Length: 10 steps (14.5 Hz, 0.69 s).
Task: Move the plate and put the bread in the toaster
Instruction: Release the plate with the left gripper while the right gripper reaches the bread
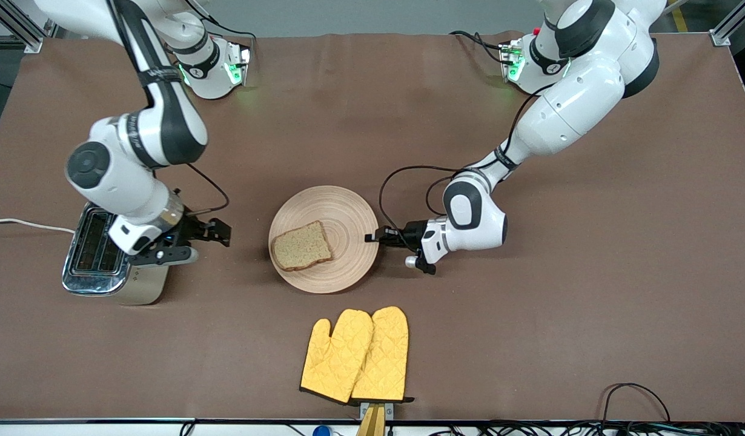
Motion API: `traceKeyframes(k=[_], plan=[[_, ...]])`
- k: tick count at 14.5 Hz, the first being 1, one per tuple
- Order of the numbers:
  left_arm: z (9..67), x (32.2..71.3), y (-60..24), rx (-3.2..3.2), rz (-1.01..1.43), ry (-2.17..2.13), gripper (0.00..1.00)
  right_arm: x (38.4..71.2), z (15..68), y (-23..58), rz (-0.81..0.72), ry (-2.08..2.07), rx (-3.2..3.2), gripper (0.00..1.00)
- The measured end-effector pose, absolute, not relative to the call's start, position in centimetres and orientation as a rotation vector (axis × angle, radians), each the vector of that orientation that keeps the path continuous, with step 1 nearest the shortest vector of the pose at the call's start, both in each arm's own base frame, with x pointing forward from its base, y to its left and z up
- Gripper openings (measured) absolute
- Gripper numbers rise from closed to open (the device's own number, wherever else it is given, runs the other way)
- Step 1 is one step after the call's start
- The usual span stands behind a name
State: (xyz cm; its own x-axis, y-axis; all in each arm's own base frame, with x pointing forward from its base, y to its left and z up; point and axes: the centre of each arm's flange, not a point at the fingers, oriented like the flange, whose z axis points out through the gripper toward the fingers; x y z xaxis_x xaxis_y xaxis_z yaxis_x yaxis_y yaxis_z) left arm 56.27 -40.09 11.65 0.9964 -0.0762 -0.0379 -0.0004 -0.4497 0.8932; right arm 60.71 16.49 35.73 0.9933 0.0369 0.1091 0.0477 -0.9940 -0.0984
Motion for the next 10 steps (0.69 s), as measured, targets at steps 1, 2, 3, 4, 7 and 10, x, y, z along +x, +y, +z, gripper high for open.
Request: traceKeyframes(k=[1,2,3,4,7,10], plan=[[11.7,56.4,-40.1,2.036,-0.084,-0.054,0.19,60.6,34.7,18.1,-0.167,-0.047,-3.033,1.0],[11.6,56.6,-39.8,2.041,-0.079,-0.051,0.27,60.5,33.4,19.2,-0.166,-0.044,-3.034,1.0],[11.3,57.0,-39.1,2.051,-0.07,-0.044,0.39,60.7,32.2,19.9,-0.166,-0.047,-3.035,1.0],[11.2,57.7,-38.2,2.061,-0.056,-0.034,0.48,61.0,31.1,20.3,-0.169,-0.053,-3.037,1.0],[13.1,61.4,-34.2,2.076,0.047,-0.01,0.78,61.5,29.0,23.1,-0.164,-0.108,-3.037,1.0],[18.0,66.0,-27.9,2.13,0.196,-0.043,1.0,59.8,27.1,28.7,-0.129,-0.158,-3.041,1.0]])
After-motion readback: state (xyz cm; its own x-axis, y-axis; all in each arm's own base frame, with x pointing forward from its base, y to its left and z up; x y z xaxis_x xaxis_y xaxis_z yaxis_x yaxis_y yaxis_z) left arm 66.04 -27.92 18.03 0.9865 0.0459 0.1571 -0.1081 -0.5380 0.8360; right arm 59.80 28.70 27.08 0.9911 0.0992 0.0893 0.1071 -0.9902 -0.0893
